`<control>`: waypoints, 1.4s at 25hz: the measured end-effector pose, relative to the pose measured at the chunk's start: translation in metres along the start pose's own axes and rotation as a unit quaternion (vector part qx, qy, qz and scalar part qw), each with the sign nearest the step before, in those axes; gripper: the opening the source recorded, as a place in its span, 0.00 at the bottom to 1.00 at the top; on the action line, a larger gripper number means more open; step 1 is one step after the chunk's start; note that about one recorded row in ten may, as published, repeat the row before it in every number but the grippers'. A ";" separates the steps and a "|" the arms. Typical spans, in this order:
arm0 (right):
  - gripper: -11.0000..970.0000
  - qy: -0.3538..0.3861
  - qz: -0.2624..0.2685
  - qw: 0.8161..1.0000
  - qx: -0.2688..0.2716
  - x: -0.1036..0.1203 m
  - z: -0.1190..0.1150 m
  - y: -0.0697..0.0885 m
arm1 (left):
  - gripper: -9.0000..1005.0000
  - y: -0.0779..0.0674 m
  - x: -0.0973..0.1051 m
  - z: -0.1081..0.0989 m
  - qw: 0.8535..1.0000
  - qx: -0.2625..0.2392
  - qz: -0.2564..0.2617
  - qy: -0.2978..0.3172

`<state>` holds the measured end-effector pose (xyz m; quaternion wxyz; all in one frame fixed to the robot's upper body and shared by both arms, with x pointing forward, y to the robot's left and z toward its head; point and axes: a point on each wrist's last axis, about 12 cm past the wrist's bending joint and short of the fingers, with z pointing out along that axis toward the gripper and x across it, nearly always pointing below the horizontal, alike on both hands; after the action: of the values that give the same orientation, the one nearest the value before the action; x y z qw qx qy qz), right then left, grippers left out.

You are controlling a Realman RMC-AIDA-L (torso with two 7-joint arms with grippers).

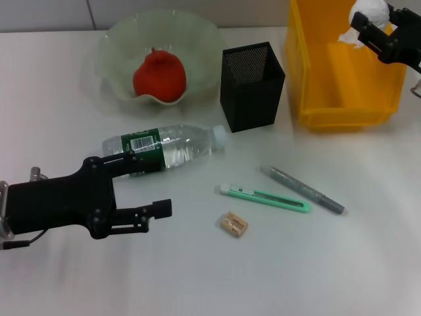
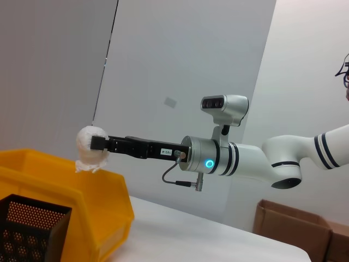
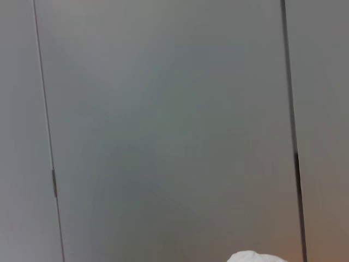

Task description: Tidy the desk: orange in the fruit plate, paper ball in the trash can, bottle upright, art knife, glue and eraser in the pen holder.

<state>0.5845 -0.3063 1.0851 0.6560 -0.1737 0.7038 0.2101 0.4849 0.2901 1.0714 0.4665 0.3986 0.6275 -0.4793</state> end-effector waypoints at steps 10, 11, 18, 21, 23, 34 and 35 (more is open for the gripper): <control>0.58 -0.002 -0.033 0.999 -0.007 0.000 0.006 0.004 | 0.81 0.001 -0.001 0.001 1.000 0.001 0.002 0.000; 0.58 -0.002 -0.032 0.999 -0.007 0.000 0.007 0.004 | 0.81 0.001 -0.001 0.001 1.000 0.001 0.002 0.000; 0.75 -0.001 -0.031 1.000 -0.002 0.000 0.008 0.003 | 0.81 0.001 -0.001 0.001 1.000 0.001 0.002 0.001; 0.80 0.001 -0.031 1.000 0.002 0.000 0.009 0.002 | 0.81 0.001 -0.001 0.001 1.000 0.001 0.002 0.001; 0.83 0.000 -0.029 1.000 0.003 -0.001 0.009 0.002 | 0.81 0.001 -0.001 0.001 1.000 0.001 0.002 0.001; 0.84 -0.008 -0.025 1.000 -0.006 -0.002 0.006 0.003 | 0.81 0.001 -0.001 0.001 1.000 0.001 0.002 0.000; 0.84 -0.008 -0.025 1.000 -0.006 -0.002 0.006 0.003 | 0.81 0.001 -0.001 0.001 1.000 0.001 0.002 0.000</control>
<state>0.5880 -0.3006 1.0865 0.6659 -0.1934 0.6926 0.1987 0.4865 0.2893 1.0723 0.4670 0.4004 0.6262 -0.4790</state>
